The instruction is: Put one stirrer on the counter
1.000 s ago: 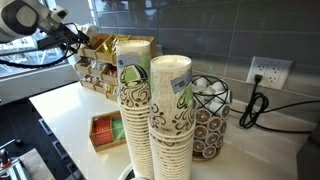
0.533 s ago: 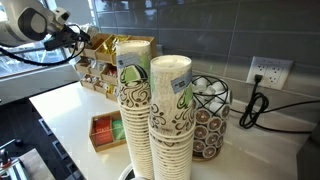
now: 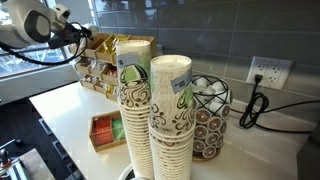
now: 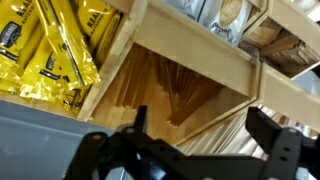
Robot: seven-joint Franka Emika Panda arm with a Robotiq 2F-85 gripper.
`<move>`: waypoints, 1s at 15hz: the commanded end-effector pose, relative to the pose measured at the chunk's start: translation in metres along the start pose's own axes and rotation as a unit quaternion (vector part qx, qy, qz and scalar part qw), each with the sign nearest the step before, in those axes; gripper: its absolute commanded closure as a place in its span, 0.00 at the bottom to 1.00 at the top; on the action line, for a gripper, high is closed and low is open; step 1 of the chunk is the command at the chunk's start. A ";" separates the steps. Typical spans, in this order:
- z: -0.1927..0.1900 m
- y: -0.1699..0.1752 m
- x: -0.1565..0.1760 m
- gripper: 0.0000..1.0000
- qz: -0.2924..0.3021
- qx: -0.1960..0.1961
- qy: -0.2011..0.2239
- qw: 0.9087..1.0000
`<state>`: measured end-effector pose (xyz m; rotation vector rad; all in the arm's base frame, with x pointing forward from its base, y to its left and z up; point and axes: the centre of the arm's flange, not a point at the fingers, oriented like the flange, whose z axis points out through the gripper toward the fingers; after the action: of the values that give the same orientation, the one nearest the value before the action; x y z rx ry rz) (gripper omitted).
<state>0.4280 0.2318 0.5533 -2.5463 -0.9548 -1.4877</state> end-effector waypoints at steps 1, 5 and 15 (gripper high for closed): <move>0.023 -0.001 0.009 0.00 0.015 0.000 0.044 0.999; 0.042 -0.004 0.013 0.00 0.018 0.010 0.073 0.997; 0.072 -0.004 0.011 0.47 0.021 0.010 0.078 0.997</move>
<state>0.4784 0.2593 0.5293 -2.3748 -0.8944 -1.6168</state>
